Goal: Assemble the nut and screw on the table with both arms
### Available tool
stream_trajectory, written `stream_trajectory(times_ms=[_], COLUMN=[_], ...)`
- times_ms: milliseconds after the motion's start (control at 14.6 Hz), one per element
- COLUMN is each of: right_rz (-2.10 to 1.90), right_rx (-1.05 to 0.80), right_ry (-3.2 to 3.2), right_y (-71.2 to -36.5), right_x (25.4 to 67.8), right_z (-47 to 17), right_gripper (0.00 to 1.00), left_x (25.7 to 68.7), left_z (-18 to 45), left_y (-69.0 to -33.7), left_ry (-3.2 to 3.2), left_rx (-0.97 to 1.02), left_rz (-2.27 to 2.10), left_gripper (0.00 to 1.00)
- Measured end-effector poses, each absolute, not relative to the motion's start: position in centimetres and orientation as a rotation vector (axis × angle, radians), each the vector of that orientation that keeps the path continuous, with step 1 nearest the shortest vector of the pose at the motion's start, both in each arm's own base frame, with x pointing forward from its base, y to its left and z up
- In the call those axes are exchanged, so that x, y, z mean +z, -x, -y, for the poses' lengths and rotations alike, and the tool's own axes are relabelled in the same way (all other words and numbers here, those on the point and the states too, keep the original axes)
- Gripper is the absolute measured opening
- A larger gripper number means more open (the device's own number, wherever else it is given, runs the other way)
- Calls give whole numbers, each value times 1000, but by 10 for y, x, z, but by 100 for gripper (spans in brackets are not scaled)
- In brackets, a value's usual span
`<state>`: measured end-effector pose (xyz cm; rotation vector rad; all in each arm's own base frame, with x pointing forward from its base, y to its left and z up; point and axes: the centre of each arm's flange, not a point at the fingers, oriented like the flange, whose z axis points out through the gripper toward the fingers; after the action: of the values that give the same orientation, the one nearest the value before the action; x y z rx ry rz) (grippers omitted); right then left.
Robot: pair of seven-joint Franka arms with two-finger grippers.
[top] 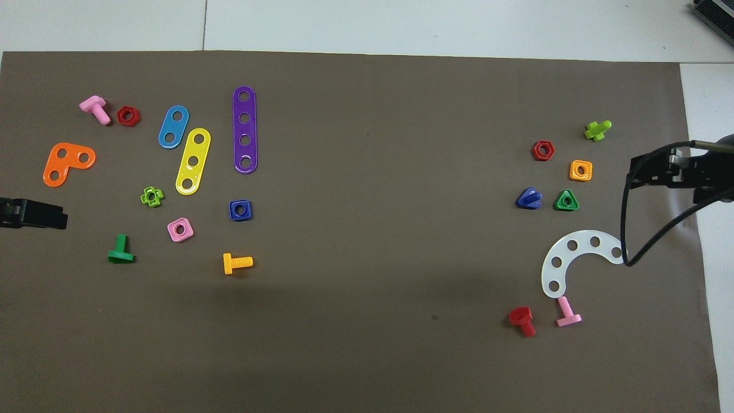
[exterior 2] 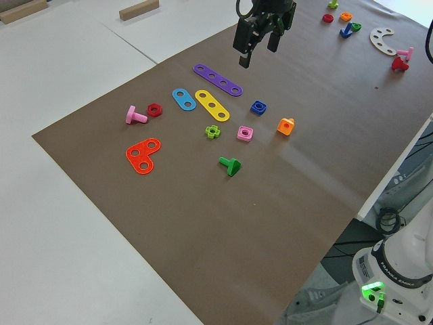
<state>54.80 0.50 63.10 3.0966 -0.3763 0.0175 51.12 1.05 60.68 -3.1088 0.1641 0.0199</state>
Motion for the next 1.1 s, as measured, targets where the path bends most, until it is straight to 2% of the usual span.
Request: stream_trajectory(times_ms=[822,1096], right_rz=[388,389], right_rx=[14,67], right_ry=[-3125,-3130], right_y=[-548,-560], right_x=[631,621], right_z=[-4,-2], right_gripper=[100,100], left_x=[607,607], left_z=[-12,-12], left_y=[-511,-511], left_ry=[3110,3110], left_rx=[19,19], left_rz=[-153,-154], left_gripper=[100,100])
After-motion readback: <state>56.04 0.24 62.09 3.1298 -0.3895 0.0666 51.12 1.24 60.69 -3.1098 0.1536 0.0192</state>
